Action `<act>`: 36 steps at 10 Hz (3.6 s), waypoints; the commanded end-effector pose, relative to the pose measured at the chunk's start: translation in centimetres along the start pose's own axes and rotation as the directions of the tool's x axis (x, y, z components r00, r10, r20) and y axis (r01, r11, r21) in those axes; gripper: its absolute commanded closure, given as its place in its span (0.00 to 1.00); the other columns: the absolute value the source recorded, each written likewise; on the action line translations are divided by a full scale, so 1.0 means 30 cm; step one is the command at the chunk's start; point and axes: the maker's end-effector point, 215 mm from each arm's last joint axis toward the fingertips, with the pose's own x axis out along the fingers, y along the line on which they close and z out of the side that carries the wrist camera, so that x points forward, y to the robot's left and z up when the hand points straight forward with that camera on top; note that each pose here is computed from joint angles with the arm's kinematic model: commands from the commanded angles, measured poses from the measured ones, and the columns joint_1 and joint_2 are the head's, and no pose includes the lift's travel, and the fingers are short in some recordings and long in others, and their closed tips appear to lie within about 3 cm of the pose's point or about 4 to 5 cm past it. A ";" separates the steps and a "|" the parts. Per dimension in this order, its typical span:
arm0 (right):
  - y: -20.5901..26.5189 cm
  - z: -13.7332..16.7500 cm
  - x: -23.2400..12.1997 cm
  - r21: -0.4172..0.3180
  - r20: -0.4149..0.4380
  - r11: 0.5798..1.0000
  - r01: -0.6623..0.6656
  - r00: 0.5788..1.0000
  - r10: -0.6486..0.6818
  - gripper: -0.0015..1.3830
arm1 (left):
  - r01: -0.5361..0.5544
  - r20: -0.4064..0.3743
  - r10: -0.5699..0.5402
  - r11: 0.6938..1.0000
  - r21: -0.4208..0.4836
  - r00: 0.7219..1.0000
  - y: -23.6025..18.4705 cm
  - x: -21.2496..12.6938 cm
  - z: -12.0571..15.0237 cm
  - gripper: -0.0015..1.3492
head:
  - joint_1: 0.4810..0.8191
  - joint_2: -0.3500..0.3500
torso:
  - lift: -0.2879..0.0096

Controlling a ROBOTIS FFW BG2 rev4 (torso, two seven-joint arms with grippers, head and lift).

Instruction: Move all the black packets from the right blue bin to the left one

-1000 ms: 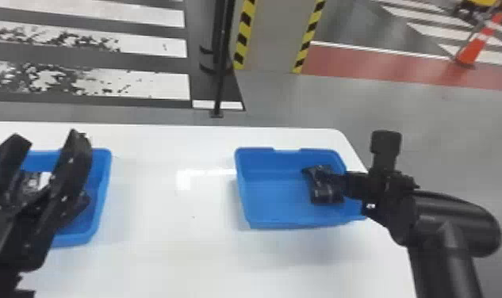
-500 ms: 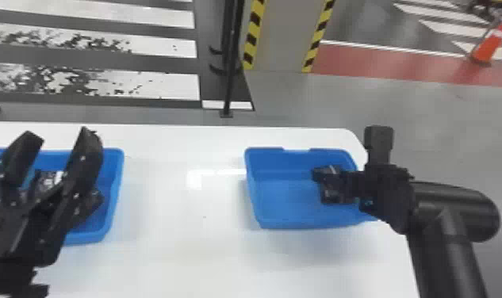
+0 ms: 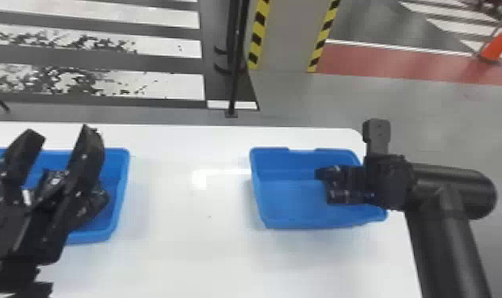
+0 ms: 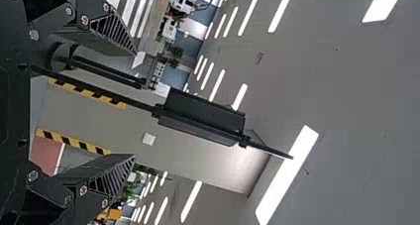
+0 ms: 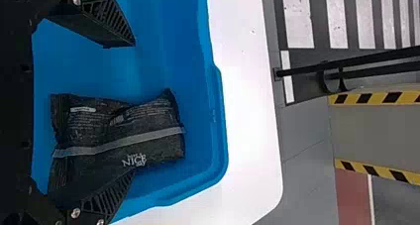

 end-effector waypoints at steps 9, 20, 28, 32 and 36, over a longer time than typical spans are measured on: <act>-0.055 -0.157 0.023 0.017 -0.184 0.998 0.055 0.982 -0.051 0.42 | -0.008 0.008 0.008 1.000 0.008 1.000 0.014 -0.006 0.010 0.24 | 0.63 0.18 | 0.50; -0.029 -0.037 -0.110 -0.001 0.199 0.999 0.034 0.980 -0.033 0.81 | -0.022 0.007 0.022 1.000 0.021 1.000 0.037 -0.014 0.014 0.24 | 0.63 0.18 | 0.50; 0.040 -0.028 -0.125 -0.007 0.160 1.000 0.021 0.987 -0.019 0.04 | -0.020 0.011 0.020 1.000 0.023 1.000 0.033 -0.014 0.017 0.24 | 0.63 0.22 | 0.50; 0.009 0.032 -0.061 0.017 0.104 0.999 0.035 0.994 -0.037 0.04 | -0.021 0.011 0.020 1.000 0.023 1.000 0.034 -0.017 0.017 0.24 | 0.63 0.22 | 0.50; -0.011 -0.020 0.011 0.029 0.001 0.999 0.035 0.999 -0.035 0.04 | -0.023 0.017 0.022 0.999 0.026 1.000 0.039 -0.017 0.025 0.24 | 0.63 0.22 | 0.50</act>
